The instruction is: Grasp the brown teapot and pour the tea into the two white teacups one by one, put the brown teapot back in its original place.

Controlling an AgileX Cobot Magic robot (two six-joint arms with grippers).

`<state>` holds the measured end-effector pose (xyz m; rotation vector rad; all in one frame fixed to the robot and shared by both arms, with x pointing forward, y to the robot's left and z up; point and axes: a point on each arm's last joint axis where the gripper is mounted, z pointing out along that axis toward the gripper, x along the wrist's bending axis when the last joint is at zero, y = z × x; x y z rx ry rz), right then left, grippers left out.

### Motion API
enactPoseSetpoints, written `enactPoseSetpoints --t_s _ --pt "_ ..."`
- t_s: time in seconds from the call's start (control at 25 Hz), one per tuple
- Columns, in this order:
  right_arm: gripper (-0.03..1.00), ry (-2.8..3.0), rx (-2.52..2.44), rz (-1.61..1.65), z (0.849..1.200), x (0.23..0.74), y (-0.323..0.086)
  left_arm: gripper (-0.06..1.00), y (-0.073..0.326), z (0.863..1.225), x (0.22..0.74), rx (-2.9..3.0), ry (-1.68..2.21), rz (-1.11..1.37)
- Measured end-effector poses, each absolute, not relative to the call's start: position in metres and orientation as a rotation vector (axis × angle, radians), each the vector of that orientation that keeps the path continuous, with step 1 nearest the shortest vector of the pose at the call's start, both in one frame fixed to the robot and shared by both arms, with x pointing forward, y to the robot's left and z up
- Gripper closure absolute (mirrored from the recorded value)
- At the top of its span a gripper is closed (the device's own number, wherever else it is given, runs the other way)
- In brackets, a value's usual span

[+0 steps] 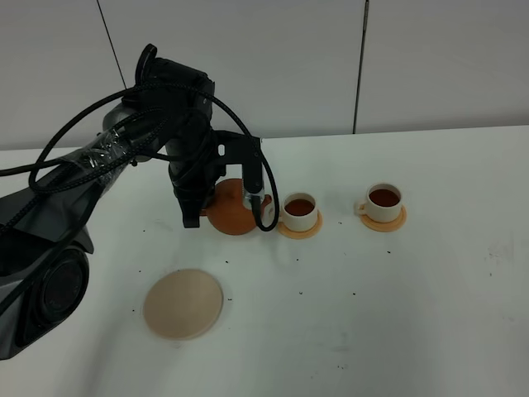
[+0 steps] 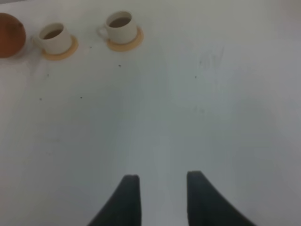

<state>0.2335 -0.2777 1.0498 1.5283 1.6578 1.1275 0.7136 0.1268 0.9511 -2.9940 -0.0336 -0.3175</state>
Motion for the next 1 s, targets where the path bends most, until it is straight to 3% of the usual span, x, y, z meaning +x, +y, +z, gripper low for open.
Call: enactPoseSetpoints --t_s 0.16,0.52,0.72,1.0 --pt "0.73 1.658 1.528 1.127 1.05 0.233 -0.278 0.77 0.123 0.96 0.711 -3.025 -0.072 -0.333" --pt "0.73 1.657 1.529 1.128 1.05 0.233 -0.278 0.77 0.107 1.018 0.69 -3.056 -0.117 -0.495" --pt "0.73 1.658 1.528 1.128 1.05 0.233 -0.278 0.77 0.115 1.026 0.663 -3.044 -0.199 -0.42" --pt "0.73 1.658 1.528 1.128 1.05 0.233 -0.278 0.77 0.139 1.028 0.61 -2.976 -0.653 -0.27"
